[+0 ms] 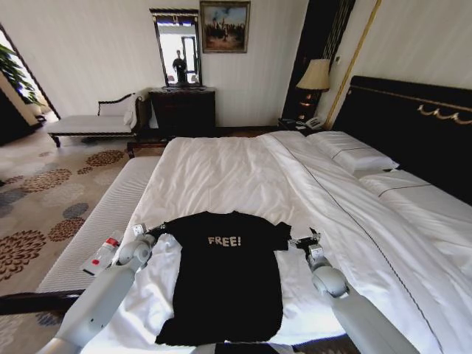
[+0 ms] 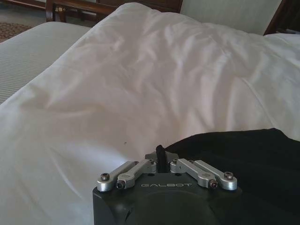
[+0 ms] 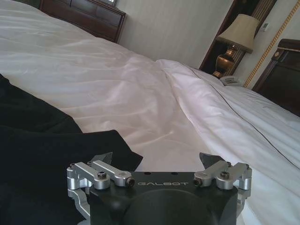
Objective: Fold the clothes on the bed.
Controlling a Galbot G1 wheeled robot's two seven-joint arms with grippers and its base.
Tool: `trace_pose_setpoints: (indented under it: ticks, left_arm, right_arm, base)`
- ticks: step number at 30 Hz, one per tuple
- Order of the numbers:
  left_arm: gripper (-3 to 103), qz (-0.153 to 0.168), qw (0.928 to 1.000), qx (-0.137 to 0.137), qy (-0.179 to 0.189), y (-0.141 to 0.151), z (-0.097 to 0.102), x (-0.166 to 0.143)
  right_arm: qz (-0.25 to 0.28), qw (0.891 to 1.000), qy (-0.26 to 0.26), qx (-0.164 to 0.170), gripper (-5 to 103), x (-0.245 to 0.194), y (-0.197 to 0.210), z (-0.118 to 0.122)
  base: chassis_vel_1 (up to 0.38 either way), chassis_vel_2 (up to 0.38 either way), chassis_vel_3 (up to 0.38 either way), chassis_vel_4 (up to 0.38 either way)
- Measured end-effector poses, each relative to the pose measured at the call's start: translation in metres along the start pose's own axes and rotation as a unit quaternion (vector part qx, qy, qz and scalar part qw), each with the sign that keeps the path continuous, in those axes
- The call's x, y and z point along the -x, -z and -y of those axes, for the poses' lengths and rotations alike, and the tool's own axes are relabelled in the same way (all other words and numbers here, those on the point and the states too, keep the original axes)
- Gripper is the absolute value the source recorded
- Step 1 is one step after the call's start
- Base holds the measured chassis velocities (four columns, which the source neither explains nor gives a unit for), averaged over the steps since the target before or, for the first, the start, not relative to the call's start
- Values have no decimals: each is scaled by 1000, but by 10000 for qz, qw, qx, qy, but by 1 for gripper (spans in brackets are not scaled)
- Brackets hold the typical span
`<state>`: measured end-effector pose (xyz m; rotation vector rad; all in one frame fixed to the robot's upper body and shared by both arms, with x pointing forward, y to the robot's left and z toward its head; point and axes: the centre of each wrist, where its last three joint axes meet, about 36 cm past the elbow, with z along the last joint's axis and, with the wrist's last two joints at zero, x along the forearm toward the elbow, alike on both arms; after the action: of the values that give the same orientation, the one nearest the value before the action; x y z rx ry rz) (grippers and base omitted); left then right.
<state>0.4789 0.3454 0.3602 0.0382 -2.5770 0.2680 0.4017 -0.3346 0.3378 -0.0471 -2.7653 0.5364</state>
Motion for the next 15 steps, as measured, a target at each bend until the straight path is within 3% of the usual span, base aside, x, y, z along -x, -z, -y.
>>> trace_pose_setpoints:
  ticks: [4,5,6,8,9,11,12,15]
  left_arm:
    - [24,118,9997,236,-18,-7,9,-9]
    - [24,139,9996,248,-17,-7,9,-10]
    - [35,271,9991,310,-81,-8,9,-18]
    - [35,341,9986,361,-163,-8,10,-23]
    - [41,399,9980,414,-253,-8,11,-28]
    - [52,451,9976,414,-338,-11,13,-39]
    - [52,451,9976,414,-338,-11,13,-39]
    - [62,522,9977,217,-372,-25,17,-71]
  right_arm:
    - [29,9997,4,248,100,5,7,4]
    - [26,9995,6,308,100,5,8,5]
    - [27,9986,5,535,100,5,11,11]
    - [31,9978,-26,658,100,5,11,17]
    - [12,9968,-55,796,100,3,10,23]
    - [-30,9949,-65,1008,100,5,10,31]
    - [-30,9949,-65,1008,100,5,10,31]
    - [-198,9864,16,1629,100,23,13,47]
  base:
    - [0,0,0,0]
    - [0,0,0,0]
    - [0,0,0,0]
    - [0,0,0,0]
    - [0,0,0,0]
    - [0,0,0,0]
    - [0,0,0,0]
    - [0,0,0,0]
